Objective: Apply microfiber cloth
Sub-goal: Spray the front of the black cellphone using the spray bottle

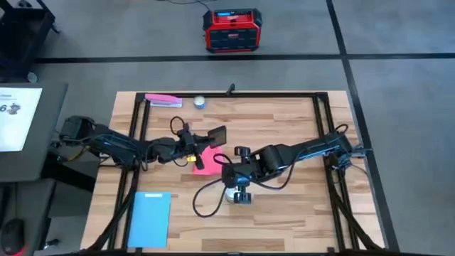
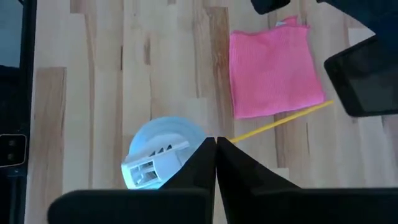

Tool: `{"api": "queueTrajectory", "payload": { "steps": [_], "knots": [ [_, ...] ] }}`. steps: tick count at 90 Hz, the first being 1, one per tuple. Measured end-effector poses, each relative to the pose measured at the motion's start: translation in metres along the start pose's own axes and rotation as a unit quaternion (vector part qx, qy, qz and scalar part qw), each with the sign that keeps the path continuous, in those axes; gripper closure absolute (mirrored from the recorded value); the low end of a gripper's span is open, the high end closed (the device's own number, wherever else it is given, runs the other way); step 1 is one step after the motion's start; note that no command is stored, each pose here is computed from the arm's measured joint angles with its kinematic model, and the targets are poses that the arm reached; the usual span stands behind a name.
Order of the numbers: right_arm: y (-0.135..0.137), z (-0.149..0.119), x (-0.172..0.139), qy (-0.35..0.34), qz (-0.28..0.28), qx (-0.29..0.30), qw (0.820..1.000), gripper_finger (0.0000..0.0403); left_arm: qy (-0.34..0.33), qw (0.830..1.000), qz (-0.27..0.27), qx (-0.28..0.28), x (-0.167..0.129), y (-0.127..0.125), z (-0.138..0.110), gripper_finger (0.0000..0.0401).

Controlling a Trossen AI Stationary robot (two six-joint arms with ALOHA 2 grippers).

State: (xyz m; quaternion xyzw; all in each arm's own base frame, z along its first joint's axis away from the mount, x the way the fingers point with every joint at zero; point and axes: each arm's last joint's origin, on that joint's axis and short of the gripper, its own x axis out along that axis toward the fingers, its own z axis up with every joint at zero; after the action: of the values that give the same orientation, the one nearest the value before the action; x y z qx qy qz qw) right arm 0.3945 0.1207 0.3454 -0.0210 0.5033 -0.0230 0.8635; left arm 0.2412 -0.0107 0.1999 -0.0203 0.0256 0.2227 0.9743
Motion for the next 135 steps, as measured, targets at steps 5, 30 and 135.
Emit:
{"api": "queueTrajectory", "payload": {
  "steps": [5, 30, 135],
  "knots": [
    [0.000, 0.000, 0.000, 0.000, 0.000, -0.001, 1.000, 0.0403, 0.000, 1.000, -0.004, -0.003, -0.001, -0.002, 0.000, 0.0391],
    [0.000, -0.001, 0.003, 0.006, -0.002, -0.002, 1.000, 0.0403, 0.042, 0.999, -0.026, -0.003, -0.003, -0.017, 0.001, 0.0391],
    [-0.002, -0.003, 0.009, 0.018, -0.006, -0.002, 1.000, 0.0403, 0.036, 0.999, 0.012, 0.003, -0.007, -0.021, 0.002, 0.0391]
  ]
}}
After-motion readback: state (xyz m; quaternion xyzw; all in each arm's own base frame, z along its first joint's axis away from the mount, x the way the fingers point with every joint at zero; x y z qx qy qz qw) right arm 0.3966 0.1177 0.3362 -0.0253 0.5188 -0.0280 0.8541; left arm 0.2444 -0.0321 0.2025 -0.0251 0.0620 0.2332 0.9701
